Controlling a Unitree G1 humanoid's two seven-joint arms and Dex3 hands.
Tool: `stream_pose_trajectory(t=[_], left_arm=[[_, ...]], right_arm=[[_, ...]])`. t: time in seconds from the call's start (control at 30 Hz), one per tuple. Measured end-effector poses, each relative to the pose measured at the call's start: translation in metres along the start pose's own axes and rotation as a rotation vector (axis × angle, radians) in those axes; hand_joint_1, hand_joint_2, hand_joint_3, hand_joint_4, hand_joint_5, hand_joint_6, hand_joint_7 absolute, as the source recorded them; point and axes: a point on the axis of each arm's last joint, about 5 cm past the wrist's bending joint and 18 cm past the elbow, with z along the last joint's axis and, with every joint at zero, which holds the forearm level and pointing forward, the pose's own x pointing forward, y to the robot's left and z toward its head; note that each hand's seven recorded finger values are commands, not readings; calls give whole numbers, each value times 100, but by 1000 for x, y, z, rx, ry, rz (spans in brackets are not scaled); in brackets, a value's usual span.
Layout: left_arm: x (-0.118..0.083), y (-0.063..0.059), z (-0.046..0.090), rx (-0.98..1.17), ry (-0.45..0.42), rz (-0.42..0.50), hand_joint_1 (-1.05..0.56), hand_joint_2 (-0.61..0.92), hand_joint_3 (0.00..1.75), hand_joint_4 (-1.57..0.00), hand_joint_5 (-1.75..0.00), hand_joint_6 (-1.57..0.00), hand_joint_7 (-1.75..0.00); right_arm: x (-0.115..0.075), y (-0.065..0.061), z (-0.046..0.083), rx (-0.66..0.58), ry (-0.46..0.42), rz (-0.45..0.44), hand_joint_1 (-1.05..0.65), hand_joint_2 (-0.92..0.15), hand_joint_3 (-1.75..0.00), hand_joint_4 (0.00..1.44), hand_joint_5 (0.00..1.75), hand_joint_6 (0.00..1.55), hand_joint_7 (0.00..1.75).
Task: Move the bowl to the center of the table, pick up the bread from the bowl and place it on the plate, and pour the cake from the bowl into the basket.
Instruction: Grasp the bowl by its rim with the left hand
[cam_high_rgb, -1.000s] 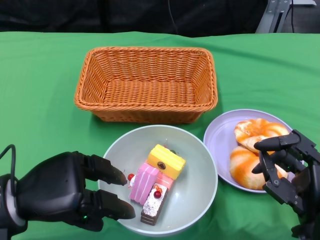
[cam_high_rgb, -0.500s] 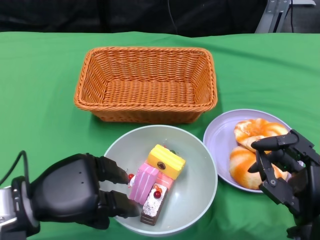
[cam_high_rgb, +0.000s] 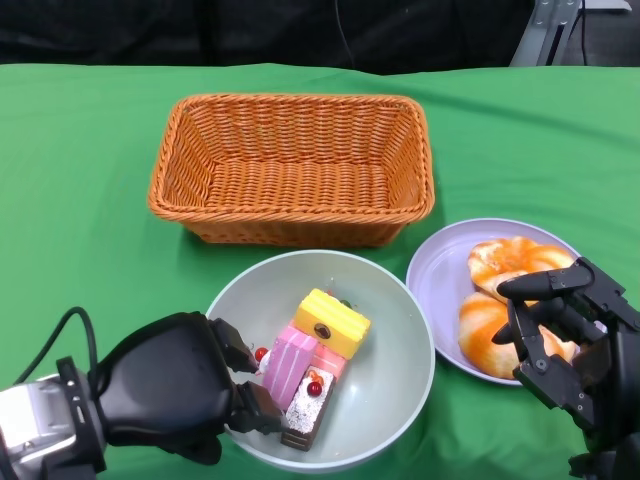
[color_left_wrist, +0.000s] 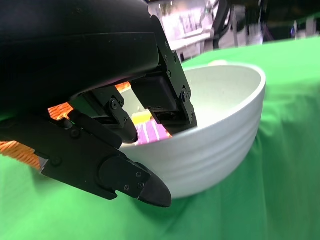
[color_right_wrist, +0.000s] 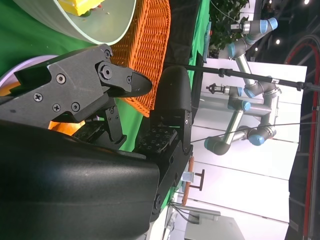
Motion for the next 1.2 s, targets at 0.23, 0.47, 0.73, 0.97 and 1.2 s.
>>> stream_pose_trajectory(t=[0.23,0.47,0.73,0.97,1.2], left_arm=[[2,-1,6,12,52,-53,-54,85,1,-90,0,-89,0],[4,-6,8,12,81,-72,-54,88,1,-87,0,-86,0],[6,-23,9,-24,118,-59,-53,90,1,-83,0,-82,0],[11,-43,8,-56,157,19,-45,87,0,-88,-2,-88,-2],[18,-58,6,-111,175,113,-33,85,0,-103,-6,-100,-5]], right_arm=[[-1,0,0,1,3,-4,-4,-71,-73,76,147,77,105],[-2,0,0,1,4,-2,-4,-70,-74,76,147,77,106],[-2,1,0,-1,3,2,-5,-68,-76,77,146,77,106],[-3,1,0,-1,4,5,-6,-67,-77,76,146,76,105],[-3,1,0,-1,7,9,-5,-67,-78,76,146,77,105]])
